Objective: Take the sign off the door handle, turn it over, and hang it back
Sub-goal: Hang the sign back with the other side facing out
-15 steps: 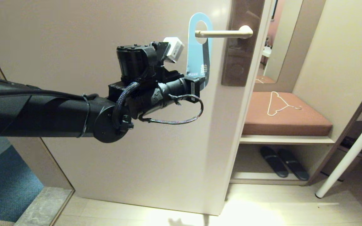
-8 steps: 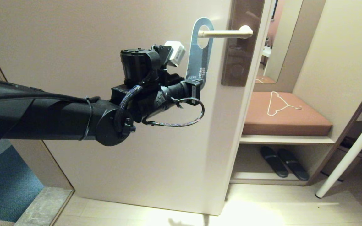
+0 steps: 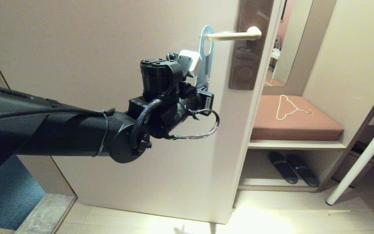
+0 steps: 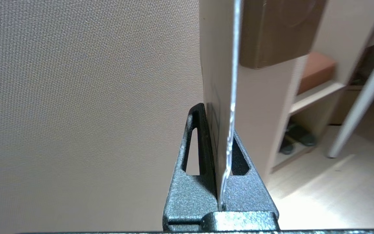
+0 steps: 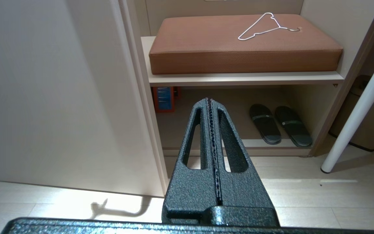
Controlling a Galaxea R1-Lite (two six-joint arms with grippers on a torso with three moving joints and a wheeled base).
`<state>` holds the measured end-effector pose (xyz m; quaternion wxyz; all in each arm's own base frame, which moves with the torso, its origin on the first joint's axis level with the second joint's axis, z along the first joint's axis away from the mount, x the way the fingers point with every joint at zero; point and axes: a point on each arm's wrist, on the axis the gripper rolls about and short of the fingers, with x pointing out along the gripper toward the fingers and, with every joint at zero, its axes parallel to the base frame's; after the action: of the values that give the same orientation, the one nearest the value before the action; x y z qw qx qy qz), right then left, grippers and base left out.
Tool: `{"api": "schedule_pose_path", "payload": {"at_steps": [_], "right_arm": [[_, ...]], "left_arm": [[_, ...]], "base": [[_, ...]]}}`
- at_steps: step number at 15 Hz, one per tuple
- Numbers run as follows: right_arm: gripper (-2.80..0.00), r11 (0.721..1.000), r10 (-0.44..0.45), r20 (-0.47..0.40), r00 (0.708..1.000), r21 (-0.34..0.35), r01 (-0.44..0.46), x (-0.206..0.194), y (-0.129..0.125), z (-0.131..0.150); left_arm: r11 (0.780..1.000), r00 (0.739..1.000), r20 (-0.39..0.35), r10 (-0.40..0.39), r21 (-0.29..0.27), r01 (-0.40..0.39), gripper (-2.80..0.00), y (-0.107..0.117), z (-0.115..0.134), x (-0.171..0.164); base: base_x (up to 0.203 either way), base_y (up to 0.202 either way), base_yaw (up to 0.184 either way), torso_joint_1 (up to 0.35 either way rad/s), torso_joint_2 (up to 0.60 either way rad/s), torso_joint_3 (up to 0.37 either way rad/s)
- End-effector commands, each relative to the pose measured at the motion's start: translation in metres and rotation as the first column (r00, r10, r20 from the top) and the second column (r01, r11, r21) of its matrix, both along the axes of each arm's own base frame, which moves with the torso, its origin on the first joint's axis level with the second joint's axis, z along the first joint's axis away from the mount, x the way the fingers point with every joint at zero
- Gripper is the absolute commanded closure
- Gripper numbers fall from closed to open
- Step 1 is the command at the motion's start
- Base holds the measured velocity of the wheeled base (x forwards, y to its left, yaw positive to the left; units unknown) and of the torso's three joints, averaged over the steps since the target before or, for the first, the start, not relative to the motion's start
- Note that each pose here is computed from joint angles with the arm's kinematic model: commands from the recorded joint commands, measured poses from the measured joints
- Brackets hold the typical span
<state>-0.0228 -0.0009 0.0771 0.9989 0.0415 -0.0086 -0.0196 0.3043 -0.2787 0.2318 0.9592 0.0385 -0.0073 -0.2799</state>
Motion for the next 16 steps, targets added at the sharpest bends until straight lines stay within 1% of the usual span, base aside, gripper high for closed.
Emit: {"api": "schedule_pose_path", "payload": {"at_steps": [1, 4, 9, 12, 16], "right_arm": [[0.0, 1.0, 0.0, 0.001, 1.0, 0.0, 0.0, 0.0, 0.0, 0.0], [0.0, 1.0, 0.0, 0.001, 1.0, 0.0, 0.0, 0.0, 0.0, 0.0], [0.0, 1.0, 0.0, 0.0, 1.0, 0.0, 0.0, 0.0, 0.0, 0.0], [0.0, 1.0, 0.0, 0.001, 1.0, 0.0, 0.0, 0.0, 0.0, 0.0], [0.0, 1.0, 0.0, 0.001, 1.0, 0.0, 0.0, 0.0, 0.0, 0.0]], "left_arm": [[1.0, 1.0, -0.005, -0.011, 0.011, 0.011, 0.0, -0.008, -0.006, 0.0], [1.0, 1.0, 0.002, -0.028, 0.006, 0.028, 0.0, -0.02, -0.007, 0.0], [1.0, 0.999, 0.041, -0.018, -0.009, 0.018, 0.0, -0.035, -0.001, 0.02], [1.0, 0.999, 0.038, -0.019, -0.005, 0.019, 0.0, -0.043, -0.004, 0.028], [1.0, 0.999, 0.035, -0.024, -0.001, 0.025, 0.0, -0.046, -0.007, 0.028]], "base": [[0.0, 0.0, 0.0, 0.0, 0.0, 0.0], [0.0, 0.0, 0.0, 0.0, 0.0, 0.0], [0.0, 0.0, 0.0, 0.0, 0.0, 0.0], [0.0, 0.0, 0.0, 0.0, 0.0, 0.0], [0.0, 0.0, 0.0, 0.0, 0.0, 0.0]]}}
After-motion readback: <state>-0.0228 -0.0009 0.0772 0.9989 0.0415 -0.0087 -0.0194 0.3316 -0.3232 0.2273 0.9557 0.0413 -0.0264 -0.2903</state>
